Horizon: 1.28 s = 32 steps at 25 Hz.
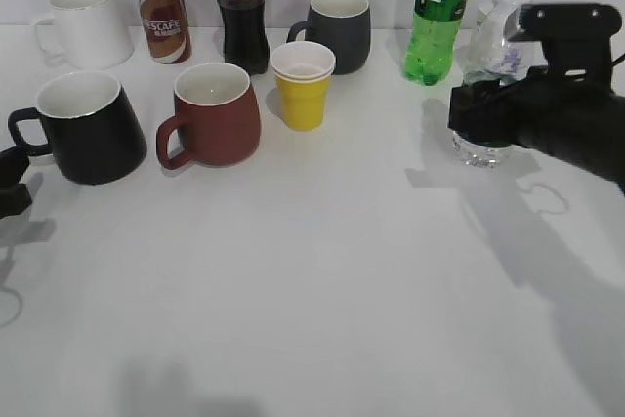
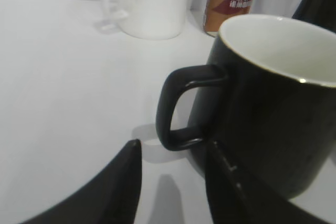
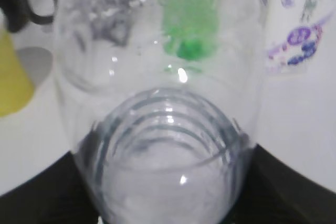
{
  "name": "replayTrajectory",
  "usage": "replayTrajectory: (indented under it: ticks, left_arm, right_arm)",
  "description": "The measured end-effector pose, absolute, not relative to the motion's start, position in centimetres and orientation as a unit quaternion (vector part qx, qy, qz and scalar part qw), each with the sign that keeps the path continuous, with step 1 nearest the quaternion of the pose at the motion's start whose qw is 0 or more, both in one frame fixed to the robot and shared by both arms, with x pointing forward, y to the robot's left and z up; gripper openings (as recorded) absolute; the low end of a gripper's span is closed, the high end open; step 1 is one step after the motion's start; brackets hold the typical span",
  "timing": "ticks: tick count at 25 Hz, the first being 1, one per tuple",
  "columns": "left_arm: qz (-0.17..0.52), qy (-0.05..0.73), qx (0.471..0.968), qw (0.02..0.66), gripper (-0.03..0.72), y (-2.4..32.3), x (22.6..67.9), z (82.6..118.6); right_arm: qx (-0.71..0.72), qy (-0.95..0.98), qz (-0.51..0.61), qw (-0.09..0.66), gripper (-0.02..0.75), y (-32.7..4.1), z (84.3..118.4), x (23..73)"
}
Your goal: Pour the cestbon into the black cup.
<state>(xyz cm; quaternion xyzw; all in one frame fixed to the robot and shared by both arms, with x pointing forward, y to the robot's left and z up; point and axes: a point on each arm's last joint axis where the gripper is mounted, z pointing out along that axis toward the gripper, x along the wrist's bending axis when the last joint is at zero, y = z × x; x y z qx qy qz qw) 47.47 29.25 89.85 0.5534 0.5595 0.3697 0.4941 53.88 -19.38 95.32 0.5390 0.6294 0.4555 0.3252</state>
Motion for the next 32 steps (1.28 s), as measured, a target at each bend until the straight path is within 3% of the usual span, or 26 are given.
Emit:
replayTrajectory:
  ticks: [7,13,17,27,32]
  left_arm:
    - [0.385,0.543,0.544,0.511,0.31,29.2,46.3,91.6]
    - [0.4,0.513,0.54,0.535,0.314,28.9,46.0,93.2]
    - [0.406,0.499,0.538,0.544,0.316,28.8,45.8,93.9]
    - [0.439,0.448,0.509,0.589,0.319,28.5,44.5,98.0]
    - [0.44,0.446,0.557,0.546,0.319,28.3,42.9,101.6]
  right_arm:
    - [0.514,0.638,0.473,0.326,0.458,-18.7,91.8,55.0]
    - [0.496,0.633,0.489,0.337,0.465,-18.5,91.0,55.3]
    - [0.484,0.628,0.5,0.349,0.636,-18.5,91.2,55.1]
    - [0.421,0.595,0.551,0.407,0.653,-19.0,99.0,53.6]
    - [0.389,0.627,0.541,0.403,0.653,-19.6,104.2,50.4]
